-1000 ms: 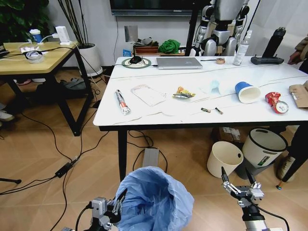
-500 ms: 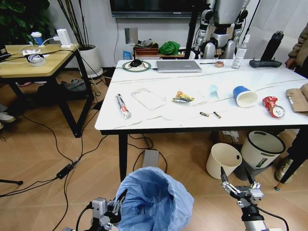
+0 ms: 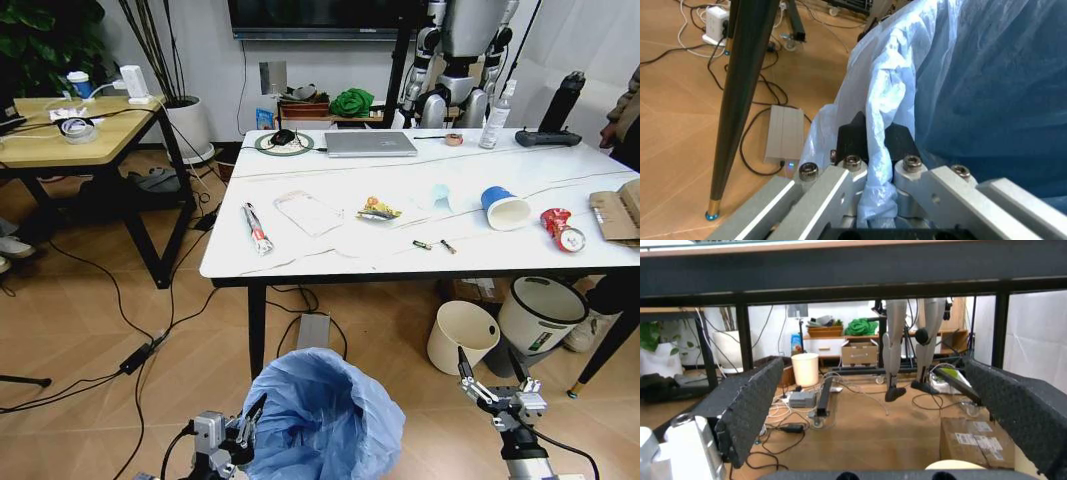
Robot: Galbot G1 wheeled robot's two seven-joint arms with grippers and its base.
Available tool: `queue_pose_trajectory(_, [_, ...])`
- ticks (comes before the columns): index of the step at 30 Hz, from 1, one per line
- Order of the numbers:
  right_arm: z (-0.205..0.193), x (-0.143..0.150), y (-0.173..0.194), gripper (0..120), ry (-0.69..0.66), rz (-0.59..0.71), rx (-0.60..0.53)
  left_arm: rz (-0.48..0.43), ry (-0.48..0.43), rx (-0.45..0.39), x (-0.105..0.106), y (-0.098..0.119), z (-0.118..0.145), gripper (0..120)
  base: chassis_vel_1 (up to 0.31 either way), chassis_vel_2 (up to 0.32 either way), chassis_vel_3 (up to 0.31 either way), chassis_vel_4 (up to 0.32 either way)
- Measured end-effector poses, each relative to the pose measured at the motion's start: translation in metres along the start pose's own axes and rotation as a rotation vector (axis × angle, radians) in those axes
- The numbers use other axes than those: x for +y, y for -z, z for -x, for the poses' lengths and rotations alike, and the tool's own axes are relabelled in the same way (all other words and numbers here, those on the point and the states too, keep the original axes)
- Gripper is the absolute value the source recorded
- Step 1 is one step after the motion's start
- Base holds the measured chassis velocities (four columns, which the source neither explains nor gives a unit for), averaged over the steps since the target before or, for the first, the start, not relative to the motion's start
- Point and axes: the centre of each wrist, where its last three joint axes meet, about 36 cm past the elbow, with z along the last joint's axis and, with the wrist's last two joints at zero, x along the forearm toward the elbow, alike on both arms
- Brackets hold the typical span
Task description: Pick up the trash bin and place the trash from the table into it.
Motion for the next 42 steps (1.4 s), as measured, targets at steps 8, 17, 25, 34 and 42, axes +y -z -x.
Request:
queue_pose_trajectory(8, [0.0005, -0.0005, 0.001, 100, 0.0, -0.002, -0.002, -0.001, -0.001, 0.005, -0.0006, -0.0019, 0.0001, 0, 0.0, 0.0, 0.0, 0.0])
queue_pose_trajectory(17, [0.001, -0.0015, 0.0016, 100, -0.002, -0.003, -0.005, -0.001, -0.003, 0.005, -0.001, -0.0025, 0.0006, 0, 0.0, 0.0, 0.0, 0.0])
queue_pose_trajectory(25, [0.0013, -0.0014, 0.0016, 100, -0.002, -0.002, -0.005, -0.001, -0.002, 0.005, -0.0009, -0.0026, 0.0008, 0, 0.0, 0.0, 0.0, 0.0])
queue_pose_trajectory(34, [0.001, -0.0011, 0.0016, 100, -0.002, -0.001, -0.005, -0.001, -0.002, 0.005, -0.0008, -0.0031, 0.0013, 0, 0.0, 0.0, 0.0, 0.0])
queue_pose_trajectory(42, [0.0014, -0.0009, 0.0017, 100, 0.0, -0.001, -0.006, 0.0, 0.0, 0.006, -0.0002, -0.0037, 0.0016, 0, 0.0, 0.0, 0.0, 0.0])
